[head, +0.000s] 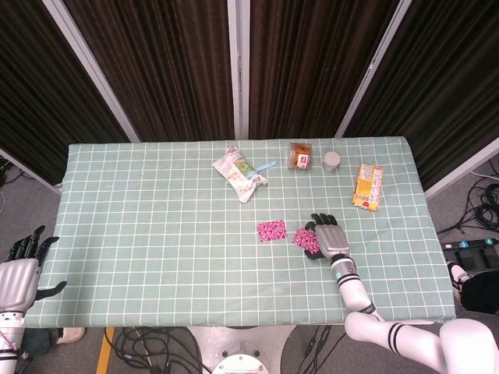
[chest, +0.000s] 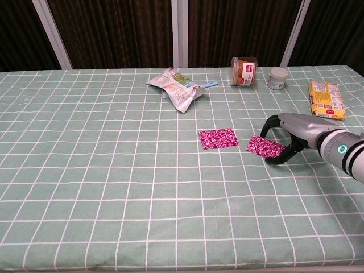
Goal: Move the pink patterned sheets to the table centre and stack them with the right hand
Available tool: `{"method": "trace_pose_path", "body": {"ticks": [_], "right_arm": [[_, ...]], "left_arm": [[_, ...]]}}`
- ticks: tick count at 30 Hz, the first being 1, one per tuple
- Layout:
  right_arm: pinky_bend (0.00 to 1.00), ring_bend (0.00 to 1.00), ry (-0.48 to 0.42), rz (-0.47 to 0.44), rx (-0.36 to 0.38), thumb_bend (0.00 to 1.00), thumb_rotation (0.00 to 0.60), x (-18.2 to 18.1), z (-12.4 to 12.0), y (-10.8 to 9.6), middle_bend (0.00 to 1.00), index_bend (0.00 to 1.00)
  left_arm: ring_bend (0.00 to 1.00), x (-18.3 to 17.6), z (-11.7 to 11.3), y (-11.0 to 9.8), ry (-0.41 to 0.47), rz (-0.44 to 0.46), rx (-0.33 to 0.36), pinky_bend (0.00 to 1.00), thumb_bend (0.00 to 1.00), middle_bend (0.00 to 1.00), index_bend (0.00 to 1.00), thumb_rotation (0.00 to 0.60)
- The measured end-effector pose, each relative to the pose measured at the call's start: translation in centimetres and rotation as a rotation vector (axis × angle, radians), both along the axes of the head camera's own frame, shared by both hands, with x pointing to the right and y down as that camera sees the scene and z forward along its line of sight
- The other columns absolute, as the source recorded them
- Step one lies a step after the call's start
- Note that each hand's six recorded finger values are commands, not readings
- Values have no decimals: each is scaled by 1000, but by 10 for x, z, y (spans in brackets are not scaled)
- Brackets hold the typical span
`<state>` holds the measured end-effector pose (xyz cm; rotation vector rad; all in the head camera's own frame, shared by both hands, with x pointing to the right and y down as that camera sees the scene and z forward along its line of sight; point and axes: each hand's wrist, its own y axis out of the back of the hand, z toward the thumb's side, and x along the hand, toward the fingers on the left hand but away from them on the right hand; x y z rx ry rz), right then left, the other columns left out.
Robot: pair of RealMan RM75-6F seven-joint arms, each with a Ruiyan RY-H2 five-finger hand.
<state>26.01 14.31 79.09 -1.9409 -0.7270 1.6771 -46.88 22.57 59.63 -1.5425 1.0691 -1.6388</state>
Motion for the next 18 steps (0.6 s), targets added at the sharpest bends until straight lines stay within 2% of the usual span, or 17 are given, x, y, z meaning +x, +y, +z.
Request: {"method": "trace_pose_path", "body": {"ticks": [5,12,18], "right_arm": [[0,0,2,-4,10,178,518,1,-2,-1,85,392],[0,0,-4,-6,16,183,522,5,-5,-5,85,393],[0,0,-21,-37,23,182,517,4,-12,-17,85,389]], "left_arm": [[110,-1,0,2,0,1,-2,126,19,124,232,600],[110,0,0,1,1,2,1,126,18,124,233,600],[109,0,-2,1,-4,0,1,126,18,124,233,600]]}}
